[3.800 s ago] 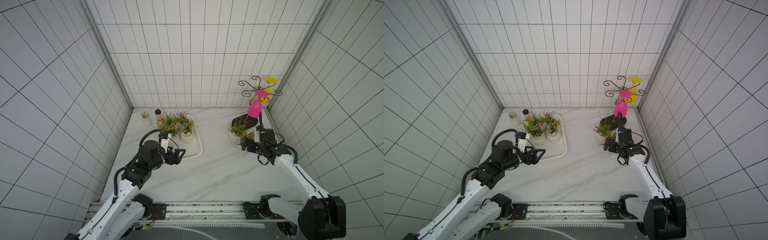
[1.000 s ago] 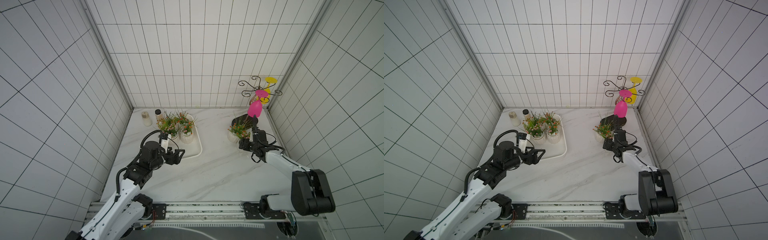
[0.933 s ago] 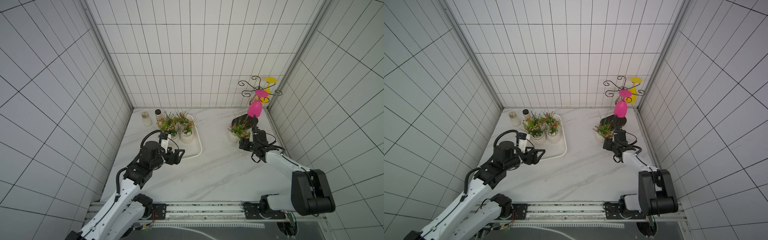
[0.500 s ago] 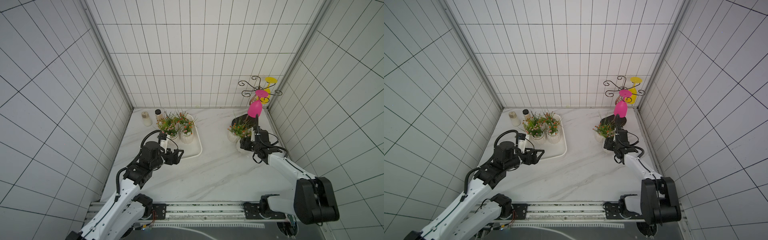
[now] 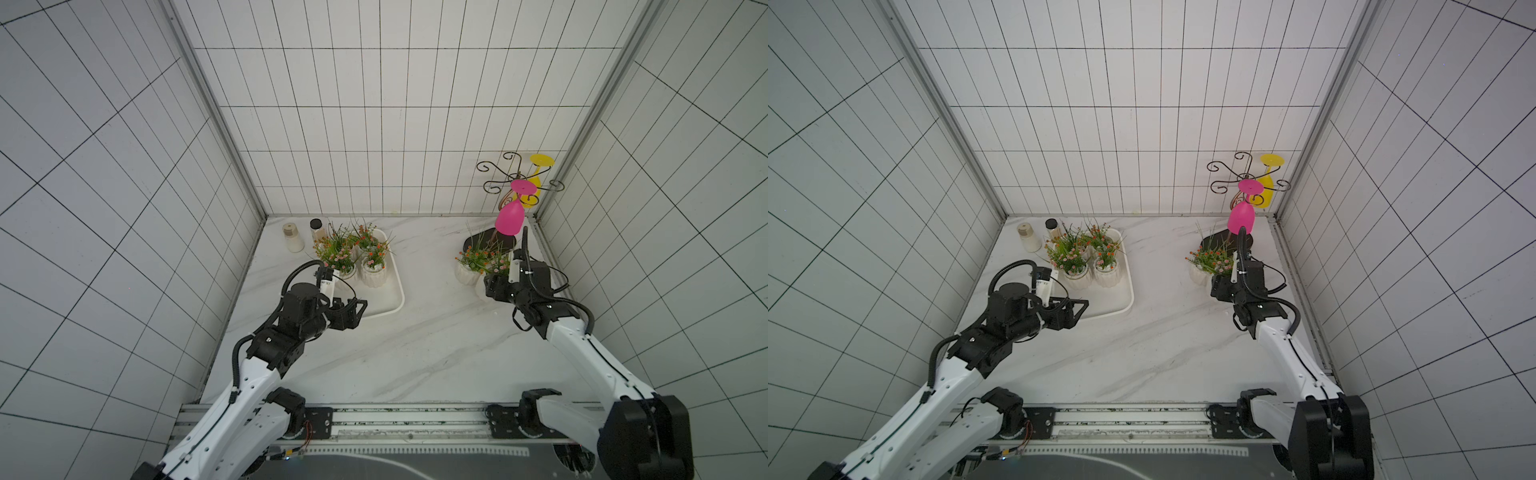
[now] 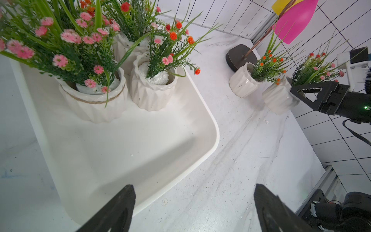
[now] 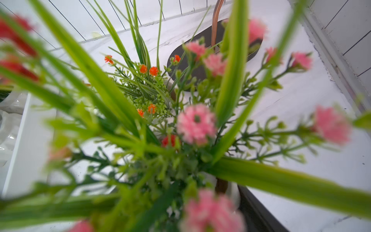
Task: Put the potted gypsophila into the storage box
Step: Pick up the baby's breath potted plant from the center of the board.
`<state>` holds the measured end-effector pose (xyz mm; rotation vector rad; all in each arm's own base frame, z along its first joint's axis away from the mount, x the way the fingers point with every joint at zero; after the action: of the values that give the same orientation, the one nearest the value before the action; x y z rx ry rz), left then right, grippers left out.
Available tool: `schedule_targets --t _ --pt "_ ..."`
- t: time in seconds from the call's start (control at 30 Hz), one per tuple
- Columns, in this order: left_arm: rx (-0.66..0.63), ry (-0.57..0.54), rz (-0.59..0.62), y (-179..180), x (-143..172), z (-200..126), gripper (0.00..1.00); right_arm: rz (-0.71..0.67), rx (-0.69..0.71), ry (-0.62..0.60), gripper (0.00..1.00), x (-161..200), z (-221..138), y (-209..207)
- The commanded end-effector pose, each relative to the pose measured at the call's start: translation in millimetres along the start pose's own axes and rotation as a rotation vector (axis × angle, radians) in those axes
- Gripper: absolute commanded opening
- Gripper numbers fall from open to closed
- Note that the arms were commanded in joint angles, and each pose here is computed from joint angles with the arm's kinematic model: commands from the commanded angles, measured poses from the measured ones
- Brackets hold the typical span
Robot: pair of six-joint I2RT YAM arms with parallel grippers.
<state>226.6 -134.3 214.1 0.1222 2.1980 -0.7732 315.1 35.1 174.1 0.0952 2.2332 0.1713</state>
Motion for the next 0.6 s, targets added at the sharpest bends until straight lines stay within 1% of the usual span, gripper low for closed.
schedule_targets --t 0.0,0.23,0.57 --pt "0.004 -0.039 0.001 -4 -10 -6 0.92 -0.018 -0.038 -0.042 0.75 -8 -10 5" --pt "0.003 -0.033 -0.006 -3 -10 -4 0.92 -0.032 -0.085 -0.055 0.73 -15 -23 12" --pt "-0.010 -0.028 -0.007 -2 -12 -5 0.92 -0.085 -0.226 -0.108 0.73 -27 -50 34"
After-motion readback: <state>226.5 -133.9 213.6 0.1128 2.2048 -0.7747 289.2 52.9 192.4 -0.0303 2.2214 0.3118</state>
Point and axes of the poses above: each gripper's point midway between its finger pads, its own z axis out along the fingers, its own y axis along the line the jaws close on, x = y × z, the point moved 3 cm from there along -z, back along the fingers, and after that the axes turned 2 degrees about -z, right-handed, at the moved point
